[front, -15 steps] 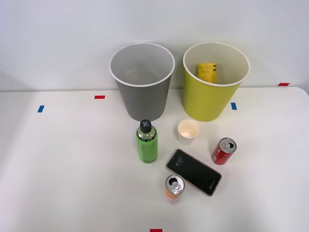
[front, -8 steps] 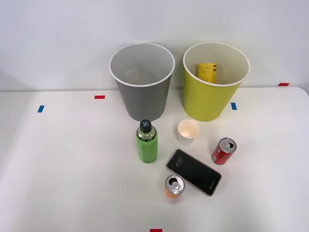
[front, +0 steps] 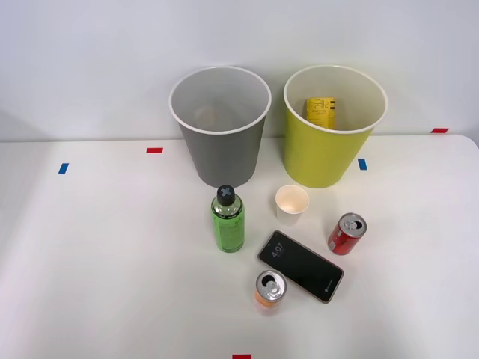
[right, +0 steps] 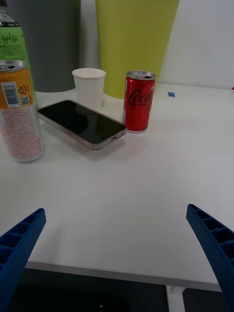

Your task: Put cans in the gray bin, plastic bottles in the light green bin

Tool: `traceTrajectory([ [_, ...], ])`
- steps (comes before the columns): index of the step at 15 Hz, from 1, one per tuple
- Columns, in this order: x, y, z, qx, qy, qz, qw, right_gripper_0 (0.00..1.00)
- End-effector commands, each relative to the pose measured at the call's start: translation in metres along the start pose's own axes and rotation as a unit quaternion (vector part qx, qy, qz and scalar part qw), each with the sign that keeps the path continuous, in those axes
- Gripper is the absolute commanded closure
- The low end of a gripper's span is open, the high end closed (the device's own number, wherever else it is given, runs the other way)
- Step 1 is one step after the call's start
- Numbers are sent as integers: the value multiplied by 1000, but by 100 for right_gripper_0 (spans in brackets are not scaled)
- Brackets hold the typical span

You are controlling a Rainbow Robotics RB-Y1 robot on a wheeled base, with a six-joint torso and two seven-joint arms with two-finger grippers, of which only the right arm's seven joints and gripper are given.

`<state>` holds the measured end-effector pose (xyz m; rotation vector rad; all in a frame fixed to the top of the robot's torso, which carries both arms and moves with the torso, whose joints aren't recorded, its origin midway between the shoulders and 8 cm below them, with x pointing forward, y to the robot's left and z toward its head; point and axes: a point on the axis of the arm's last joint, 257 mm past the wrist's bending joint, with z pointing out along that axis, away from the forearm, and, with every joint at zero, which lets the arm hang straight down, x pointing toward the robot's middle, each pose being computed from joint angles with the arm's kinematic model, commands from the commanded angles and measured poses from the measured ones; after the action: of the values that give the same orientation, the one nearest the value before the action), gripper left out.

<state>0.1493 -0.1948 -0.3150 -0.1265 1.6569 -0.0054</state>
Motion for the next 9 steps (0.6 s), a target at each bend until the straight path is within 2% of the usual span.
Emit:
traceTrajectory([
  [1,0,0,0,0,0,0,1000,0],
  [9,0,0,0,0,0,0,1000,0],
])
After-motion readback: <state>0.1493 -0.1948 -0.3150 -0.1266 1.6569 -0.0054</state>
